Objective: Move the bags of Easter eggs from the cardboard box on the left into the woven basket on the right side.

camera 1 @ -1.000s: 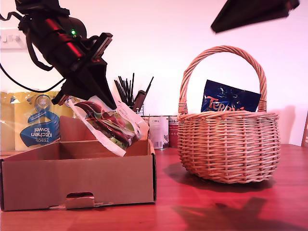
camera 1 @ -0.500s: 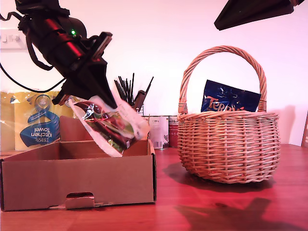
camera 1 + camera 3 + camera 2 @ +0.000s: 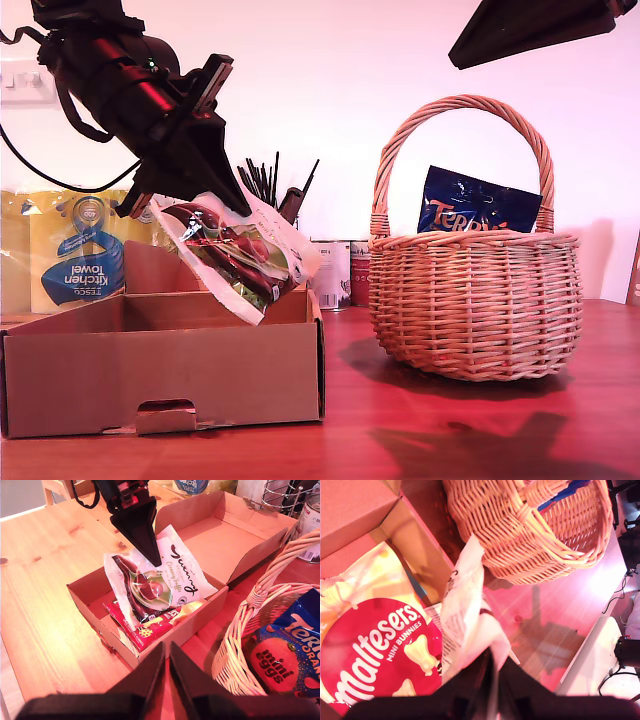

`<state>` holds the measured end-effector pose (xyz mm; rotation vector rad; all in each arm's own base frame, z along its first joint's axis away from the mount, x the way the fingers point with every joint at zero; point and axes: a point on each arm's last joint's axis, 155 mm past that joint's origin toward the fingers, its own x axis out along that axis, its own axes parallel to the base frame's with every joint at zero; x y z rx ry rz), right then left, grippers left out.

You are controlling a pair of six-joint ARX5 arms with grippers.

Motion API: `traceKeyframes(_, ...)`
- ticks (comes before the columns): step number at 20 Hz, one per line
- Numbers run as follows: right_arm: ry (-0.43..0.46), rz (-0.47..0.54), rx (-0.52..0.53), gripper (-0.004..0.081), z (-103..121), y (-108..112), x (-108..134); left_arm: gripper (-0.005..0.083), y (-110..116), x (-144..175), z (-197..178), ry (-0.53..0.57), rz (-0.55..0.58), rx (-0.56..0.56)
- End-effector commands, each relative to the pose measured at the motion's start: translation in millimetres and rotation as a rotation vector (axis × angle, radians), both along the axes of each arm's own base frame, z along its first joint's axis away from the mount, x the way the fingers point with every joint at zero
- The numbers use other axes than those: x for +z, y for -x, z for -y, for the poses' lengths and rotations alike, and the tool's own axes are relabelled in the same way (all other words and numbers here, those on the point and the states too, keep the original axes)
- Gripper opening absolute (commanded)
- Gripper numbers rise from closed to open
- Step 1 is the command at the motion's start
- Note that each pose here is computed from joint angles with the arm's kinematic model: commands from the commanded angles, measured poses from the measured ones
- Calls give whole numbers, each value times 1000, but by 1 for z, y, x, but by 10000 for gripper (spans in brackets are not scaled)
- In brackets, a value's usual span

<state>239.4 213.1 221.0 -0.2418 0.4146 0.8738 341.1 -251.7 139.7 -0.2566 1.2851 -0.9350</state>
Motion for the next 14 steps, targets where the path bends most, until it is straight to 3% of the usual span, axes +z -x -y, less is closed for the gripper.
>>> traceKeyframes(1,4,-5,-4,-13,2,1,-5,-24,-2,16,0,25,49,-9)
traceKeyframes(9,4,-4,-3,-13,2,1,-5,-24,-2,42,6,130,54,-24)
traceKeyframes(14,14,-9,-15,-13,4,0,-7,-24,4,80,23,273,51,-72)
